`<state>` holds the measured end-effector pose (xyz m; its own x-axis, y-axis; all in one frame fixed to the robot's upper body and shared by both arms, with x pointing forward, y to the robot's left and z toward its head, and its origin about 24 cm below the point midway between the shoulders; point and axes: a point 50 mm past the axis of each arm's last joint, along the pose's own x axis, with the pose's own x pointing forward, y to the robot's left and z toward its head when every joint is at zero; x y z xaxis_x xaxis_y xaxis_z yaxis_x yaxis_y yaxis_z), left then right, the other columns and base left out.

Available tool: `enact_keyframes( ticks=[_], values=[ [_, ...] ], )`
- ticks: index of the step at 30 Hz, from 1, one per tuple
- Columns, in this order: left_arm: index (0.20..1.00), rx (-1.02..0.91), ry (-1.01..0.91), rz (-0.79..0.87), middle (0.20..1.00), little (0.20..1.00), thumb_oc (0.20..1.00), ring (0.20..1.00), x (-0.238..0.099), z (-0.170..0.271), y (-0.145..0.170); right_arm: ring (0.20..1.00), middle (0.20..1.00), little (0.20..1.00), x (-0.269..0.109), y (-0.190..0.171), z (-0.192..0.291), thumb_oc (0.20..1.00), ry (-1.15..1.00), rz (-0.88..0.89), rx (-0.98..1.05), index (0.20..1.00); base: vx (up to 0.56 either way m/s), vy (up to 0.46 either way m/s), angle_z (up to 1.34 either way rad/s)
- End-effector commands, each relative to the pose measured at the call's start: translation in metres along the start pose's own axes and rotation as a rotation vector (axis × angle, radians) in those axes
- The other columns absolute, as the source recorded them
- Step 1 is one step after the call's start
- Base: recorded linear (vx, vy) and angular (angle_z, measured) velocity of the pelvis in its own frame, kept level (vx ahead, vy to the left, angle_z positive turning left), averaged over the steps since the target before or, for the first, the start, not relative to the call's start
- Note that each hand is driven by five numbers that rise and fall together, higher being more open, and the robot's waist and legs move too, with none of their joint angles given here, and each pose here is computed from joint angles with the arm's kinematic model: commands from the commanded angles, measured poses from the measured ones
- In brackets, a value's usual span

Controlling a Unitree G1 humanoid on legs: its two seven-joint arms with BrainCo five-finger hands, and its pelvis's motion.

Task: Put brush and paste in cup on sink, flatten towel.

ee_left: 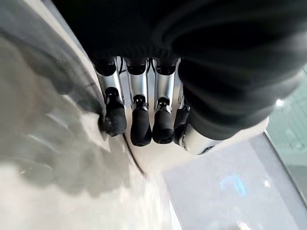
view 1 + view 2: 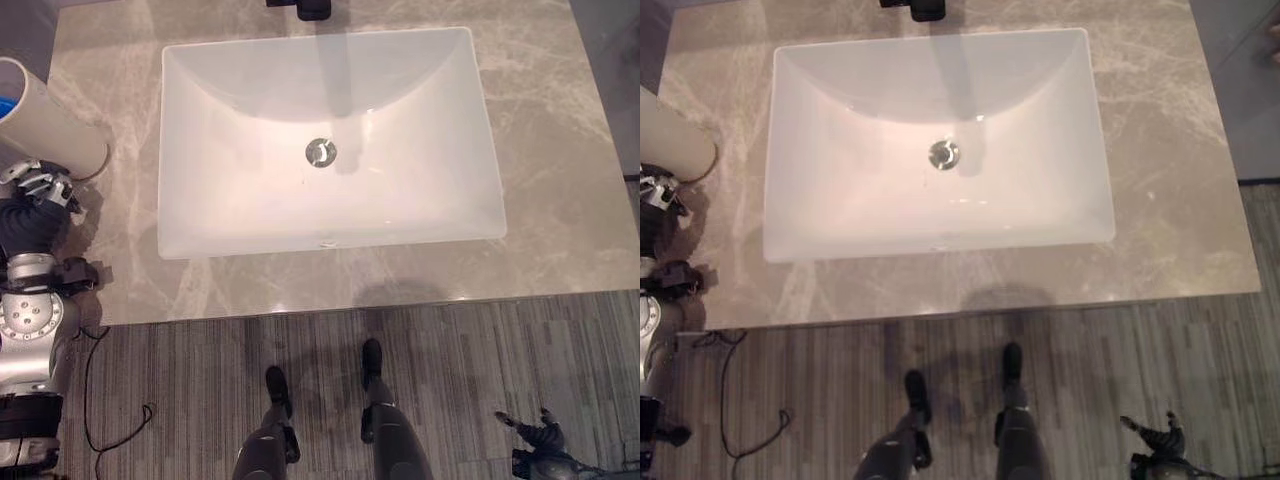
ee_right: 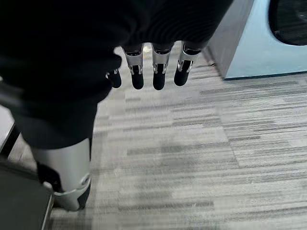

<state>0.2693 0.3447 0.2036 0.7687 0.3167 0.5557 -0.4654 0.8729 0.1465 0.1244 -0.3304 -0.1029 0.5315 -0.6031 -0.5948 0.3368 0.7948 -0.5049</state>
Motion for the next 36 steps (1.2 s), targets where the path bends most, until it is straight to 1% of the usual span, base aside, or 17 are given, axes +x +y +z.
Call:
enact_keyframes(
  ticks=[1,8,13,16,21,24,28,29,32,34,36],
  values=[
    [0.2,0.062,-0.117,0.075,0.2,0.2,0.2,0.2,0.026,0.029,0.019,1.0,1.0,1.0,0.003,-0.012,0.007,1.0,-0.032,-0.019,-0.045,1.0,0.0,0.0,0.0],
    [0.2,0.128,-0.093,0.122,0.2,0.2,0.2,0.2,0.042,0.03,0.031,1.0,1.0,1.0,0.005,-0.007,0.015,1.0,-0.061,0.014,-0.085,1.0,0.0,0.003,-0.04],
    [0.2,0.114,-0.111,0.124,0.2,0.2,0.2,0.2,0.053,0.036,0.026,1.0,1.0,1.0,0.006,-0.003,0.023,1.0,-0.081,0.023,-0.09,1.0,0.0,0.0,-0.04],
    [0.2,0.092,-0.104,0.088,0.2,0.2,0.2,0.2,0.043,0.033,0.028,1.0,1.0,1.0,0.005,-0.002,0.022,1.0,-0.089,0.034,-0.097,1.0,0.0,0.0,0.0],
    [0.2,0.129,-0.066,0.101,0.2,0.2,0.2,0.2,0.037,0.026,0.04,1.0,1.0,1.0,0.005,-0.006,0.021,1.0,-0.085,0.033,-0.12,1.0,0.0,0.0,0.0],
    [0.2,0.144,-0.066,0.151,0.2,0.2,0.2,0.2,0.045,0.028,0.045,1.0,1.0,1.0,0.006,-0.005,0.023,1.0,-0.095,0.039,-0.131,1.0,0.0,0.0,0.0],
    [0.2,0.154,-0.066,0.193,0.2,0.2,0.2,0.2,0.064,0.035,0.045,1.0,1.0,1.0,0.006,-0.007,0.006,1.0,-0.014,0.043,-0.154,1.0,0.0,0.0,0.0],
    [0.2,0.154,-0.066,0.193,0.2,0.2,0.2,0.2,0.064,0.035,0.045,1.0,1.0,1.0,0.006,-0.007,0.007,1.0,-0.014,0.043,-0.153,1.0,0.0,0.0,0.0],
    [0.2,0.151,-0.085,0.211,0.2,0.2,0.2,0.2,0.082,0.047,0.038,1.0,1.0,1.0,0.004,-0.011,-0.007,1.0,0.052,0.035,-0.135,1.0,0.0,0.0,0.0],
    [0.2,0.146,-0.089,0.218,0.2,0.2,0.2,0.2,0.087,0.05,0.036,1.0,1.0,1.0,0.003,-0.011,-0.011,1.0,0.068,0.032,-0.123,1.0,0.0,0.006,0.02],
    [0.2,0.161,-0.102,0.213,0.2,0.2,0.2,0.2,0.1,0.059,0.027,1.0,1.0,1.0,0.0,-0.008,-0.021,1.0,0.1,0.055,-0.143,1.0,0.0,0.0,0.0]
  ],
)
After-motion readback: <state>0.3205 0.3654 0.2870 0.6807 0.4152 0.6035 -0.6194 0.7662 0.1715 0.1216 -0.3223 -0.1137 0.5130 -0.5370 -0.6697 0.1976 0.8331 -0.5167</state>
